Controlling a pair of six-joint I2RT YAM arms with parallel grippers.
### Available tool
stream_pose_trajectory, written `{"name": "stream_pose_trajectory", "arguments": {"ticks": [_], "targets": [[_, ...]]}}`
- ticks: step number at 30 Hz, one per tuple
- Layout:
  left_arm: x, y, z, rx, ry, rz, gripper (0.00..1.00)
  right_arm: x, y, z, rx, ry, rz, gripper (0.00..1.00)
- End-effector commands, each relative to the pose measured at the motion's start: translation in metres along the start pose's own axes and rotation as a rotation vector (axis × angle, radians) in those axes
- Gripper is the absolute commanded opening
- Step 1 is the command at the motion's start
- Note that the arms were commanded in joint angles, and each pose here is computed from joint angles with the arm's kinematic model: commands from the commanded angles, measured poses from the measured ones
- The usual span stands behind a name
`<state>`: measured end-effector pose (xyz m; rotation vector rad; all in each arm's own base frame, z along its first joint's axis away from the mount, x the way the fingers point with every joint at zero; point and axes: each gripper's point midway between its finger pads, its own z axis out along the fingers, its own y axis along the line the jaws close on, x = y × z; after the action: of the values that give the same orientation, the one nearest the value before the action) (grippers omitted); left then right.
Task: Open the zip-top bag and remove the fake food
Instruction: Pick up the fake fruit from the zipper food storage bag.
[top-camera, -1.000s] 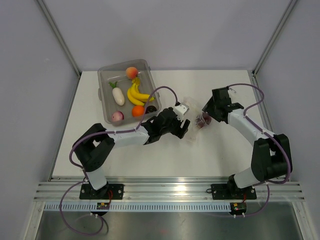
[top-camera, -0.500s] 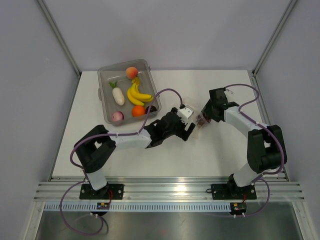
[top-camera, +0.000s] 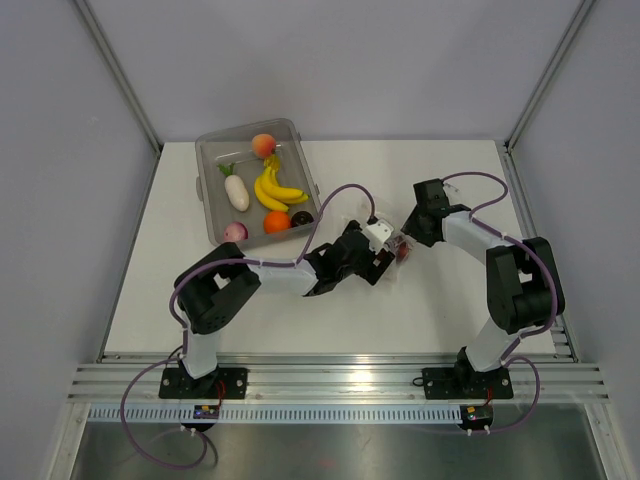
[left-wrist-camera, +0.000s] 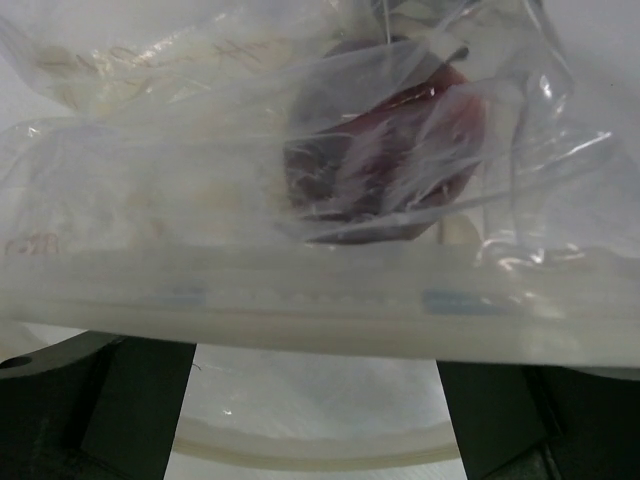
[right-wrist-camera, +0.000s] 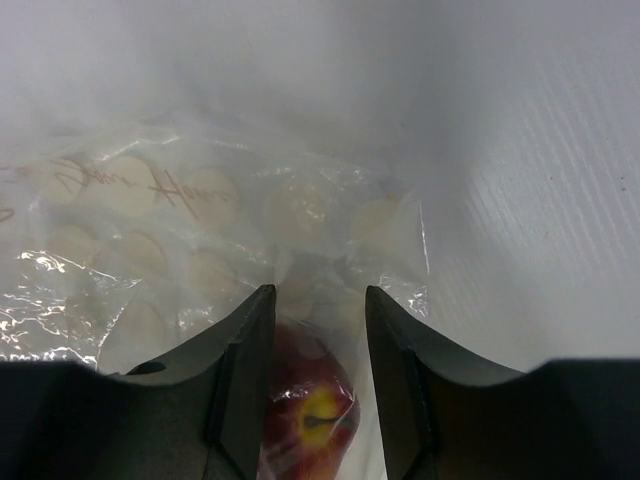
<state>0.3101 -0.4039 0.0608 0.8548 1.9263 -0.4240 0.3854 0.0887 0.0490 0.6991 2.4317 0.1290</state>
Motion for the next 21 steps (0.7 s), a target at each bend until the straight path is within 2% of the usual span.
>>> {"name": "stream_pose_trajectory", "arguments": {"ticks": [1,5,8,11,18,19,21], "targets": [[-0.035,0.005,0.006,-0.037,-0.099,0.009,0.94,-0.008,0.013,-0.002,-0.048,-0.007,0.001,0.47],[-0.039,-0.001,0.007,-0.006,-0.134,0.004,0.99,-0.007,0.018,-0.003,-0.077,0.006,0.008,0.42],[-0.041,-0.003,0.007,0.007,-0.147,0.002,0.99,-0.005,0.023,-0.003,-0.103,0.014,0.013,0.37],[-0.042,-0.005,0.007,0.021,-0.156,0.001,0.99,0.0,0.028,-0.003,-0.141,0.033,0.011,0.27],[-0.042,-0.009,0.011,0.037,-0.159,0.002,0.99,0.01,0.04,-0.002,-0.206,0.079,0.001,0.16],[-0.042,-0.01,0.011,0.044,-0.162,0.002,0.99,0.014,0.042,-0.001,-0.219,0.099,0.001,0.11],[-0.042,-0.017,0.011,0.089,-0.162,0.046,0.99,0.017,0.046,0.0,-0.238,0.116,-0.001,0.1]]}}
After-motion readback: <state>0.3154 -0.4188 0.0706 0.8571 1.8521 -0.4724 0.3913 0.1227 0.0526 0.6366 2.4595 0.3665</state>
